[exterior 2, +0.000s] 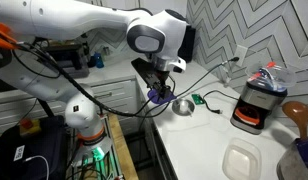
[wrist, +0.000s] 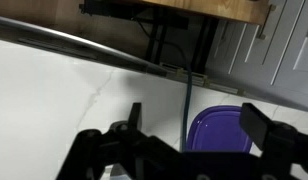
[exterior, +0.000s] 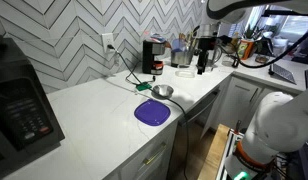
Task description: Put the lid on the container
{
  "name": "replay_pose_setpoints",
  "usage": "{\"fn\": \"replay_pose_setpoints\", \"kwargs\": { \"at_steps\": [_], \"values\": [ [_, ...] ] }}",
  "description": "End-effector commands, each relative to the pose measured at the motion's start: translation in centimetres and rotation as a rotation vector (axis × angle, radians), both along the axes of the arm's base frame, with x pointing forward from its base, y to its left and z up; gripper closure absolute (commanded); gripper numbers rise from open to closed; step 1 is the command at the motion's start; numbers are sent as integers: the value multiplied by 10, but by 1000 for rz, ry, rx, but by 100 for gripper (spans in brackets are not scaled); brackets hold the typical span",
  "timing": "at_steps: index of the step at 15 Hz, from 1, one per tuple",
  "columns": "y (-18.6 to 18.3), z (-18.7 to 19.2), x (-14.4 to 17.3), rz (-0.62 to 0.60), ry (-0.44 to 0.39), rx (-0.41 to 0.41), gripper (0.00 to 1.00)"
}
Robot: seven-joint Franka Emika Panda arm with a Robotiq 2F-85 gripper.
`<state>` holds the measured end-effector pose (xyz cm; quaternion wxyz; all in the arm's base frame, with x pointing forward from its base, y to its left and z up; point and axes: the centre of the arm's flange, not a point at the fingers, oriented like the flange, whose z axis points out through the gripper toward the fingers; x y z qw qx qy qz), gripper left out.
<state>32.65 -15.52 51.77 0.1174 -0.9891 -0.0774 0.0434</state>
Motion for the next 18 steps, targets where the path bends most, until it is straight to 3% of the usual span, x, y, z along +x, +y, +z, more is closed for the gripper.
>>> {"fn": "replay_pose_setpoints", "kwargs": {
  "at_steps": [1,7,11,15,16,18],
  "values": [
    [0,0,0,0,0,0,0],
    [5,-1,2,-8,-20,-19,0],
    [89,-28,7,179,-63,-178,0],
    [161,-56,16,421,-54,-251,0],
    [169,-55,22,484,-50,-251,0],
    [175,-47,31,583,-32,-162,0]
  ]
}}
